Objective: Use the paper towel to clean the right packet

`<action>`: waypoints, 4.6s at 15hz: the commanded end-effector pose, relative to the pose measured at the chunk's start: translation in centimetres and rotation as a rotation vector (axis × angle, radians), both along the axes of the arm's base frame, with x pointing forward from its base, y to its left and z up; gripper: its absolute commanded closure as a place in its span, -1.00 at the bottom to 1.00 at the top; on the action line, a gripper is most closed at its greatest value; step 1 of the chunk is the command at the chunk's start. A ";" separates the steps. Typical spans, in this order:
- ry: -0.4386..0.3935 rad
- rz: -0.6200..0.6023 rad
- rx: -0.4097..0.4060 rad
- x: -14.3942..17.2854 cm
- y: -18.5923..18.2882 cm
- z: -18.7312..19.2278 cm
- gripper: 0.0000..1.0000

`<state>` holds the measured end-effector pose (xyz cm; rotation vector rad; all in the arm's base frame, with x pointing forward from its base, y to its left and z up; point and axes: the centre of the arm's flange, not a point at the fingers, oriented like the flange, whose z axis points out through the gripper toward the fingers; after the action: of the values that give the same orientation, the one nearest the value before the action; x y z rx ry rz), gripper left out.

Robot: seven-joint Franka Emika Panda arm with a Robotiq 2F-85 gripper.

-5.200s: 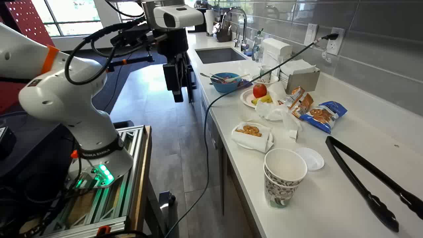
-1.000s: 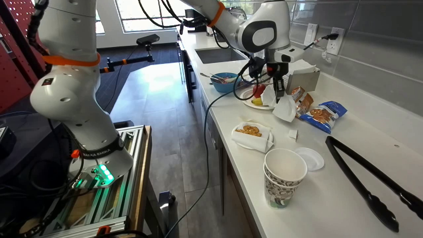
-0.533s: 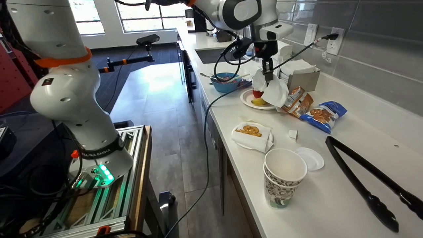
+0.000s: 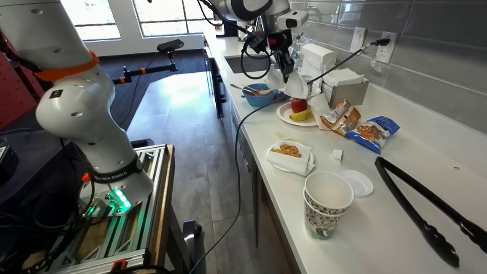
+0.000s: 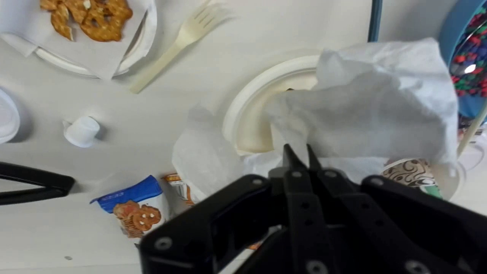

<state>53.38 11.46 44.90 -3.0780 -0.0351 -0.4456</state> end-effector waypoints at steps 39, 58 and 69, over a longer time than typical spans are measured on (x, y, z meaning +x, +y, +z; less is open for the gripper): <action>-0.558 -0.137 -0.245 29.6 -7.6 -12.6 0.99; -0.495 -0.410 -0.242 27.6 -10.8 -8.1 0.99; -0.392 -0.636 -0.102 23.2 -16.1 -7.0 0.99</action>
<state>79.25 -4.03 39.23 -3.0079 0.8288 -1.2160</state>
